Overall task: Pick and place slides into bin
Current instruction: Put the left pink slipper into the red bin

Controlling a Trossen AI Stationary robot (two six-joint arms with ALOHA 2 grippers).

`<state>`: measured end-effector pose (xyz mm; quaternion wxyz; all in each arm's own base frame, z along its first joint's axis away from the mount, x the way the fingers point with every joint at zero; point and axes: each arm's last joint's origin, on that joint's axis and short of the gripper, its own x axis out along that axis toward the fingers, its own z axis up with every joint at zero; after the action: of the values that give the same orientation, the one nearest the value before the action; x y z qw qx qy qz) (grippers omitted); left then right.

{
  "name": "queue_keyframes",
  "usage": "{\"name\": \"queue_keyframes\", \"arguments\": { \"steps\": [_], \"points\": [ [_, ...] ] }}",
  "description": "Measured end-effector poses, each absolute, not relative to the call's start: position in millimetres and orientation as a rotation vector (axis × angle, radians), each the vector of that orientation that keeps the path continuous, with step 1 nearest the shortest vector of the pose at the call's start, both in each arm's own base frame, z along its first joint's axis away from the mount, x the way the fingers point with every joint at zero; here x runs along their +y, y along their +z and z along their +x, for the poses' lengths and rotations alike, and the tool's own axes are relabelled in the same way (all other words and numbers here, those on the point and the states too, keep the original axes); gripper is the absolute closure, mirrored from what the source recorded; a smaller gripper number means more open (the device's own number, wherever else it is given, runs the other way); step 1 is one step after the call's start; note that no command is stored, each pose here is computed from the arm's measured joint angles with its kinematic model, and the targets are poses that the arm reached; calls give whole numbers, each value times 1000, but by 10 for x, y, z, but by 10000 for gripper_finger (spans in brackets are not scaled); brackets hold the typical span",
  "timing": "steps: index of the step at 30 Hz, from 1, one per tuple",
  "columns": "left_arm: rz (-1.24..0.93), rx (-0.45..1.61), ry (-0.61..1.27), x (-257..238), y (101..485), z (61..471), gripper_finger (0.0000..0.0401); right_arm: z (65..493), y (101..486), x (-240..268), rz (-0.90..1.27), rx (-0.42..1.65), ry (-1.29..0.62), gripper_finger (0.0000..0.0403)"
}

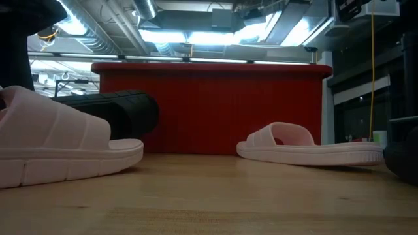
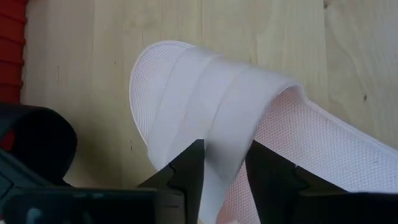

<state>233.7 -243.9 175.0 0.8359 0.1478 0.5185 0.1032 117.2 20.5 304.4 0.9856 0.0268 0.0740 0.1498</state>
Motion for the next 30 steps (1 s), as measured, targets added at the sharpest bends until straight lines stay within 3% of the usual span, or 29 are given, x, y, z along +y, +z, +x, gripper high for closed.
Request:
{"name": "queue_keyframes", "arguments": {
  "steps": [15,22,30],
  "points": [
    [305,1098,223,-2426,1756,2349,391,1175,3042,206,50,149,302,397],
    [311,1089,230,-2433,1793,2359,395,1174,3037,205,48,155,302,397],
    [303,1022,312,-2418,2157,2522,397,1173,3026,205,47,166,302,397]
  ]
}}
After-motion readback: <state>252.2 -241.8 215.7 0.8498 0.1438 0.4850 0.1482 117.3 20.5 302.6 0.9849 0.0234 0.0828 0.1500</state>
